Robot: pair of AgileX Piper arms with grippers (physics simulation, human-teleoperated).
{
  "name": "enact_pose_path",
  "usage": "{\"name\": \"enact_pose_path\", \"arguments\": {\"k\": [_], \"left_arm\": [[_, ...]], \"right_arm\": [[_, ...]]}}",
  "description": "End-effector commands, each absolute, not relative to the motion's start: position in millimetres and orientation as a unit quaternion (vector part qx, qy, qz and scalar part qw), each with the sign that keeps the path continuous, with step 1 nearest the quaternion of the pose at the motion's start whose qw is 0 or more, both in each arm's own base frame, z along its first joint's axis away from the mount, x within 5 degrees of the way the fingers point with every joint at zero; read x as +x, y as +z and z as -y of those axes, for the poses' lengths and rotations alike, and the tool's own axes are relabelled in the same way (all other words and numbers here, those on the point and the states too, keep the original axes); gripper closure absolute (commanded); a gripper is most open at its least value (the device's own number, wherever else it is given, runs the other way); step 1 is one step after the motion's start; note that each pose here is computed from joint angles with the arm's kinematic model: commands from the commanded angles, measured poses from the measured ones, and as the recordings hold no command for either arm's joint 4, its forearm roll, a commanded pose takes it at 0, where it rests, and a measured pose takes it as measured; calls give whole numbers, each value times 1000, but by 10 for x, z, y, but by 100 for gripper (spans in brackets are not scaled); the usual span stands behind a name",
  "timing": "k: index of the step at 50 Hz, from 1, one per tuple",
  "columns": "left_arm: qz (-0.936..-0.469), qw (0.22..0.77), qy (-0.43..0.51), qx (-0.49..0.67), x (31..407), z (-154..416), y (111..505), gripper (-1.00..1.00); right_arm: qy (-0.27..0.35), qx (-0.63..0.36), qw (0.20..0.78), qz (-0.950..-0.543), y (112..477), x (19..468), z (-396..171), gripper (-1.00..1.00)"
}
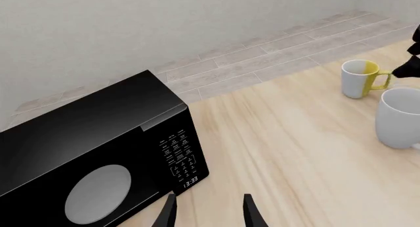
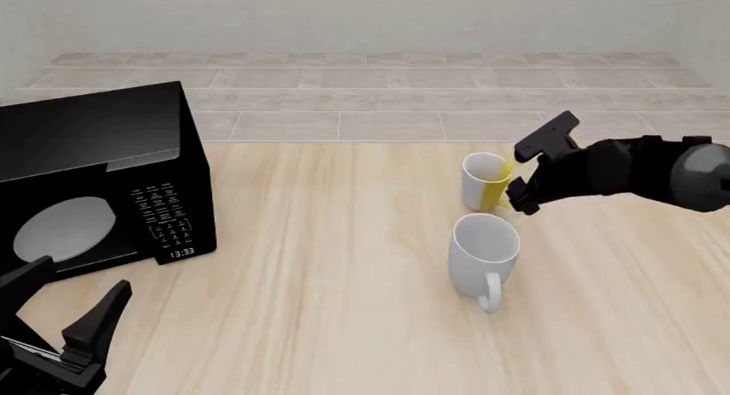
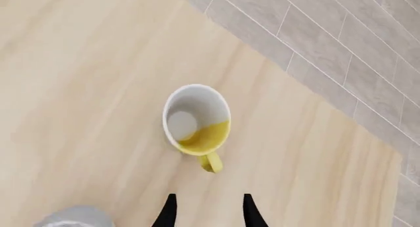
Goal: Put the yellow and white mug to the front of the white mug.
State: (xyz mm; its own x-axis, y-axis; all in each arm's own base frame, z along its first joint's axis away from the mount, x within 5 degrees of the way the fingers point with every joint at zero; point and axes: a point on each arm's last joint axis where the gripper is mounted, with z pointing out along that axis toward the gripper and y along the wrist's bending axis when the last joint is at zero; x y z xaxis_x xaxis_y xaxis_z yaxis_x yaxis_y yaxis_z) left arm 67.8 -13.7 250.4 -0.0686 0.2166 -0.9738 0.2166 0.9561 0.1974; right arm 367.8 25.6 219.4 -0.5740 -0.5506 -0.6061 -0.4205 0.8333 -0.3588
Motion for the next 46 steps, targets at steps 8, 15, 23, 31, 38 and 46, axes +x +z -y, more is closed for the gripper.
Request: {"name": "enact_pose_path", "arguments": {"k": [8,15,23,31,38,46], "left_arm": [[-731,666,0,148,678,137,2504,-100],[-731,666,0,148,678,137,2504,-100],[-731,666,0,148,678,137,2504,-100],[-731,666,0,148,678,137,2504,-100],[-731,666,0,148,678,137,2504,-100],[-731,666,0,148,678,137,2504,-100]], "right_arm": [[-73,-266,447,-851,2814,3008,-426,-100],[-51,-255,504,-824,3094,2566,-521,-100],[-42,-217,570,-791,3184,2073,-406,-100],[-42,-183,619,-763,3197,1699,-288,-100],[-47,-172,648,-740,3133,1434,-224,-100],[-46,-157,674,-721,3022,1193,-175,-100]]}}
